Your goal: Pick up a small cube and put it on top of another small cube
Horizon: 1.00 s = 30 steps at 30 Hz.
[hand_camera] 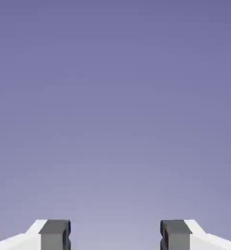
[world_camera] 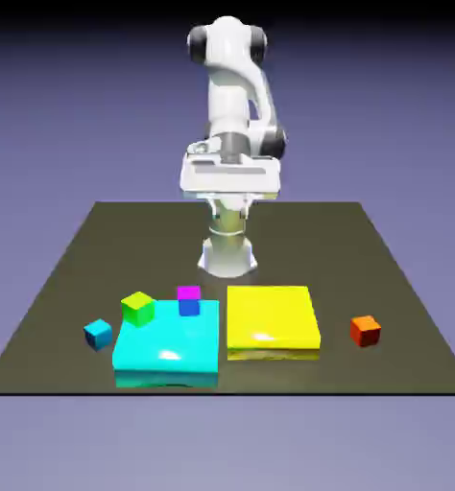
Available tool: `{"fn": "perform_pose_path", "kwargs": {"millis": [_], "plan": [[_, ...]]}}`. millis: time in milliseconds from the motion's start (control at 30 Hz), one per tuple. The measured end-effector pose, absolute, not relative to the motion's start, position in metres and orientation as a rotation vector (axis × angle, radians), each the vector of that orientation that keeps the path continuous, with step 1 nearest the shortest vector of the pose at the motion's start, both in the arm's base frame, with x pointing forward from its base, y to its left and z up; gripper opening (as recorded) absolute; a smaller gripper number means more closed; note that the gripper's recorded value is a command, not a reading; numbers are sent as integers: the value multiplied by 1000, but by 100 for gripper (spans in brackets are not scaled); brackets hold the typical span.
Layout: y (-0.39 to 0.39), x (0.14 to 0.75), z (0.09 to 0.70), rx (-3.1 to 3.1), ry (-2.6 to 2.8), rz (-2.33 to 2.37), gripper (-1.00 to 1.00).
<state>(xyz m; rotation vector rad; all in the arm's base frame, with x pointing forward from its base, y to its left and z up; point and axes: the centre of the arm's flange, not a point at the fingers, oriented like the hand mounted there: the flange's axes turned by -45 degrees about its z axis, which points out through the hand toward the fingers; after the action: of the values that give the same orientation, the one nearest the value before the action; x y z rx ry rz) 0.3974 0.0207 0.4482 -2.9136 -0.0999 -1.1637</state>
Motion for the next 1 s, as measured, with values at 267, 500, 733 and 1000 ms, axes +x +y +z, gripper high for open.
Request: {"fn": "perform_pose_path", "kwargs": {"millis": [267, 500, 733, 1000], "plan": [[137, 426, 370, -2970, -214, -777, 0], [241, 410, 288, -3028, -308, -460, 0], [336, 353, 200, -3094, -403, -172, 0], [341, 355, 126, -3097, -407, -160, -100]]}}
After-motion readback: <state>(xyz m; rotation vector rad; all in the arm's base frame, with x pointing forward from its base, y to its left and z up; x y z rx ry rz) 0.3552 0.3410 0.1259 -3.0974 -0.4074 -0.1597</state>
